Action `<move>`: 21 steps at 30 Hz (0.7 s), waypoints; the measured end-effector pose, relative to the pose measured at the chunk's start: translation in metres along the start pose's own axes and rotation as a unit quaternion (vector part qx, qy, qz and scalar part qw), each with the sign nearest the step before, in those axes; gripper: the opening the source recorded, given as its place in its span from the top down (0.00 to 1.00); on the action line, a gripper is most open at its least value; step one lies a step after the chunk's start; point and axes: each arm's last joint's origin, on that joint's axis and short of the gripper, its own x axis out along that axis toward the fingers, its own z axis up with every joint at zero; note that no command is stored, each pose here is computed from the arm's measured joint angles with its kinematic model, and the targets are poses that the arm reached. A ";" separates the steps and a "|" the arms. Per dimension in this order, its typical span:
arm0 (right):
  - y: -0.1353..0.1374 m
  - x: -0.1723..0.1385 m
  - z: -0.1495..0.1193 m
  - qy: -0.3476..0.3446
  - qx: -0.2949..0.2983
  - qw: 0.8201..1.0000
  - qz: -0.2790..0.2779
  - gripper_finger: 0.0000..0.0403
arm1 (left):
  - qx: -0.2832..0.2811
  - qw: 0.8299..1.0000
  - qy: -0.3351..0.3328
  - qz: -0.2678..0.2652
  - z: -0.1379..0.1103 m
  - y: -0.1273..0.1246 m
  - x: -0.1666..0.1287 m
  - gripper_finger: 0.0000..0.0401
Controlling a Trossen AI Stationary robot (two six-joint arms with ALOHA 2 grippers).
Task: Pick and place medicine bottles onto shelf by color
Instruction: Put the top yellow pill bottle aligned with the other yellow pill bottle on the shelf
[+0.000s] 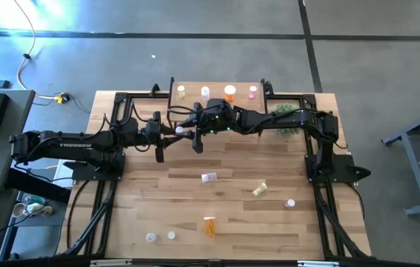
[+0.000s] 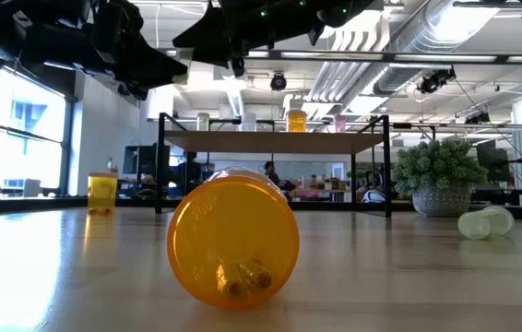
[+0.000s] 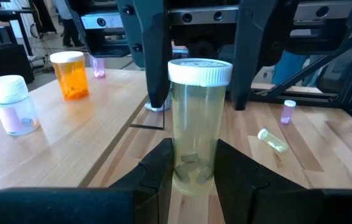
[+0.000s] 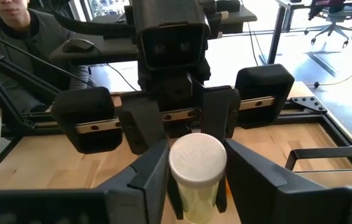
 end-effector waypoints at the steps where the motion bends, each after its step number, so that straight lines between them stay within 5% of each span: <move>1: 0.000 0.000 0.000 0.000 0.000 1.000 0.000 0.68 | 0.000 1.000 0.000 0.000 0.000 0.000 0.000 0.78; 14: 0.000 0.000 0.000 0.001 0.000 1.000 0.000 0.73 | 0.000 1.000 0.001 0.004 0.000 0.000 0.000 0.78; 21: 0.000 0.000 0.000 0.003 0.001 1.000 0.000 0.74 | -0.001 1.000 0.003 0.004 0.000 0.000 0.000 0.69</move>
